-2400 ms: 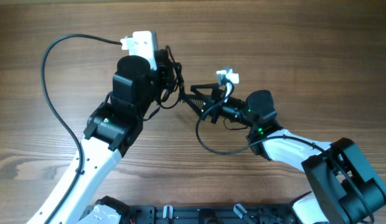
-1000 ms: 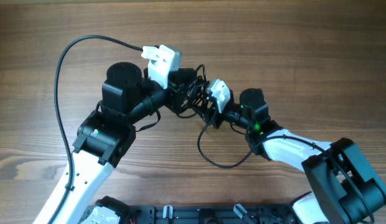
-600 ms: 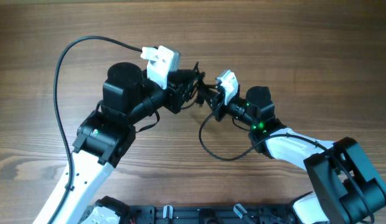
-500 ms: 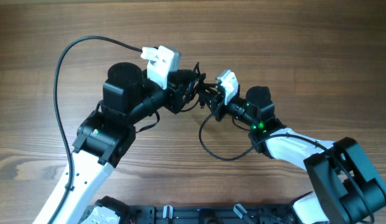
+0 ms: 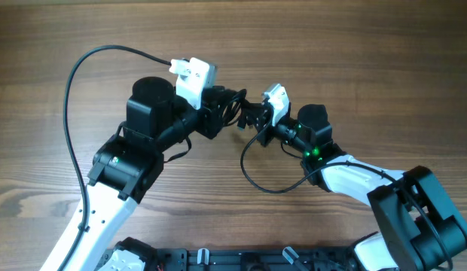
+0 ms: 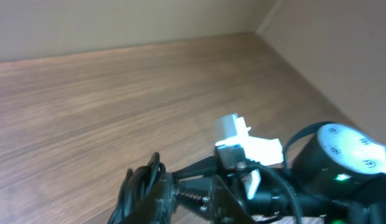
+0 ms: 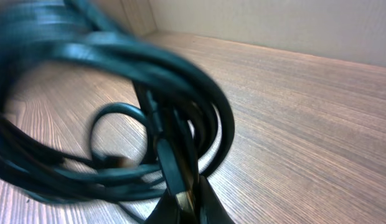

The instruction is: Untangle cables

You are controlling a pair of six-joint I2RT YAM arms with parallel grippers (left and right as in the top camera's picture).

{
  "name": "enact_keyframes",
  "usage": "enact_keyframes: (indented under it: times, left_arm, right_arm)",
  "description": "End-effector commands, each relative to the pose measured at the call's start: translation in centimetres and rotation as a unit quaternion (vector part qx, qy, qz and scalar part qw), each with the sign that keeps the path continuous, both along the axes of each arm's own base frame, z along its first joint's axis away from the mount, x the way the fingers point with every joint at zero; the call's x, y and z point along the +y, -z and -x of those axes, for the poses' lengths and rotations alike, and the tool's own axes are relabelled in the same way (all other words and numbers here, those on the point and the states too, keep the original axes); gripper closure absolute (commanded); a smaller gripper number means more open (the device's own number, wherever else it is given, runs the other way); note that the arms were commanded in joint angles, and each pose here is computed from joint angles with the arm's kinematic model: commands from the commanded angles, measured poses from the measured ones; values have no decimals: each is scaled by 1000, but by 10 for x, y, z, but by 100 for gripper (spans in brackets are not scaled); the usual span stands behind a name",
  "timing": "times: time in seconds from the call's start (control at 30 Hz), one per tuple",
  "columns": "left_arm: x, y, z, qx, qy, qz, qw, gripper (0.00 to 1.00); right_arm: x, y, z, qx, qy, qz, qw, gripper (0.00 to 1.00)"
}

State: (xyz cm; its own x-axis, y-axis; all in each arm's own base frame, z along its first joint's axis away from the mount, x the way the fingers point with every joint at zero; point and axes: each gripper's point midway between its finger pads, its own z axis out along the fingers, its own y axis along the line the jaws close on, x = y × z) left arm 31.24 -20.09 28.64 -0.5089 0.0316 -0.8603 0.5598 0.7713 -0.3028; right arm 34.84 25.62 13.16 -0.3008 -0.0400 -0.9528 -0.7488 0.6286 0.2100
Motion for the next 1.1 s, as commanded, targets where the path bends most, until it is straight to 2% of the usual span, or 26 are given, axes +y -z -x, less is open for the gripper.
enact_keyframes:
  times: [0.0,0.13,0.23,0.37,0.5,0.73,0.93,1.07]
  left_arm:
    - [18,-6,-6,-14,-47,-26,998,66]
    - [24,3,-5,1,-60,-41,997,62]
    - [25,8,-4,10,-61,-48,997,46]
    - [39,37,-6,29,-73,-121,990,31]
    - [40,56,-7,32,-42,-172,984,8]
    - [77,62,-20,25,-55,-208,976,2]
    - [75,59,1,27,76,-135,988,0]
    - [58,47,27,7,176,-71,982,0]
  right_arm:
    - [1,-8,-3,12,9,-31,999,96]
    - [4,-23,-2,-3,-2,-55,998,96]
    - [5,-25,-1,-4,-5,-58,998,96]
    - [12,-33,9,-12,-41,-68,997,96]
    - [15,-43,16,-22,-60,-75,995,96]
    - [19,-62,34,-41,-116,-87,989,96]
    - [11,-80,62,-72,-226,-103,966,96]
    - [8,-93,76,-92,-268,-116,952,96]
